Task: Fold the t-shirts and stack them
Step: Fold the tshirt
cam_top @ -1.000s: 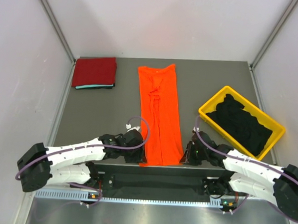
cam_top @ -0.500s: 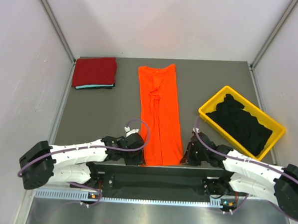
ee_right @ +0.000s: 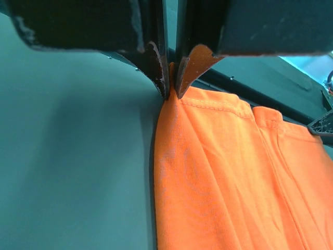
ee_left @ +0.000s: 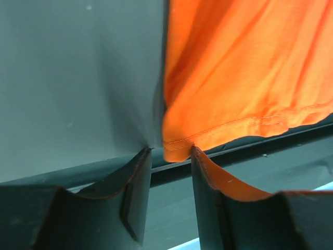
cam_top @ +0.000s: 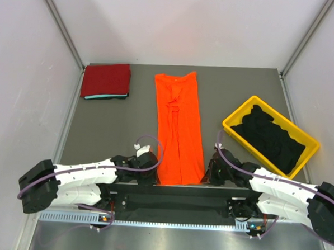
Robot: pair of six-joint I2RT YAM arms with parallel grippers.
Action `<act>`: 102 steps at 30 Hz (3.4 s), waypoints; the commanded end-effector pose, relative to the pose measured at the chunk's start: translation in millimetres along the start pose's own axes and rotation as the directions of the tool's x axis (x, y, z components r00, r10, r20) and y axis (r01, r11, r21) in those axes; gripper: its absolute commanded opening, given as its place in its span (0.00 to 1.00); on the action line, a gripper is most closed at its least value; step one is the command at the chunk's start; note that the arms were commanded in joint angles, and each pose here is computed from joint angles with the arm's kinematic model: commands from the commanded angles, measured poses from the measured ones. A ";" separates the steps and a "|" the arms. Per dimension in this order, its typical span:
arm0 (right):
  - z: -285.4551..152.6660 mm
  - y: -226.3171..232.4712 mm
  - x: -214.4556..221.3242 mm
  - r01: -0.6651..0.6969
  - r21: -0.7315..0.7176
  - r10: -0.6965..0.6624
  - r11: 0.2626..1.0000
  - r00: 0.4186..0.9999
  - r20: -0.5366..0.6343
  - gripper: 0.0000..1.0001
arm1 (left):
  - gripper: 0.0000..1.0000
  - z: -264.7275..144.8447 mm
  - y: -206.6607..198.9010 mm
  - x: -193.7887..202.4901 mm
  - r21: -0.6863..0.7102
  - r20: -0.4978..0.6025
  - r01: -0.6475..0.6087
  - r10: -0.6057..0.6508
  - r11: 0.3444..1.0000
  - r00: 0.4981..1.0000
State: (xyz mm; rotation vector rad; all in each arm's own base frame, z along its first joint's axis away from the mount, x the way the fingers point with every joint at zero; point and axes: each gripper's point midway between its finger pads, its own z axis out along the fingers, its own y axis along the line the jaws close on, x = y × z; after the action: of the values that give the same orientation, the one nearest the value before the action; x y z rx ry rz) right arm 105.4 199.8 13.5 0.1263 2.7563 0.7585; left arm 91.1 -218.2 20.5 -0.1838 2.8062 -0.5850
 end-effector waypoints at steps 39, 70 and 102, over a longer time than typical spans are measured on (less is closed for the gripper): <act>4.8 79.0 -233.5 0.361 0.091 -0.370 0.928 0.920 0.126 0.00 | 0.00 19.3 -67.6 -260.4 0.116 0.132 0.017 -0.033 0.993 0.991; 55.3 87.0 -363.9 0.334 -0.039 -0.324 0.942 0.932 0.163 0.00 | 0.00 62.2 -46.4 -406.7 0.139 0.233 0.113 -0.144 0.984 0.962; 54.2 83.1 -430.4 0.336 0.068 -0.341 0.939 0.893 0.293 0.31 | 0.30 41.8 -49.1 -454.0 0.078 0.355 0.049 -0.073 0.996 0.932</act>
State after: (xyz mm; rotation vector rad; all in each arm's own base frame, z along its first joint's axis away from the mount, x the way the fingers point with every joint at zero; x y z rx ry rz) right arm 506.8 241.1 71.1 -0.2201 2.5266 0.6290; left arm 524.0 -204.4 67.0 -0.3967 2.5284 -0.6186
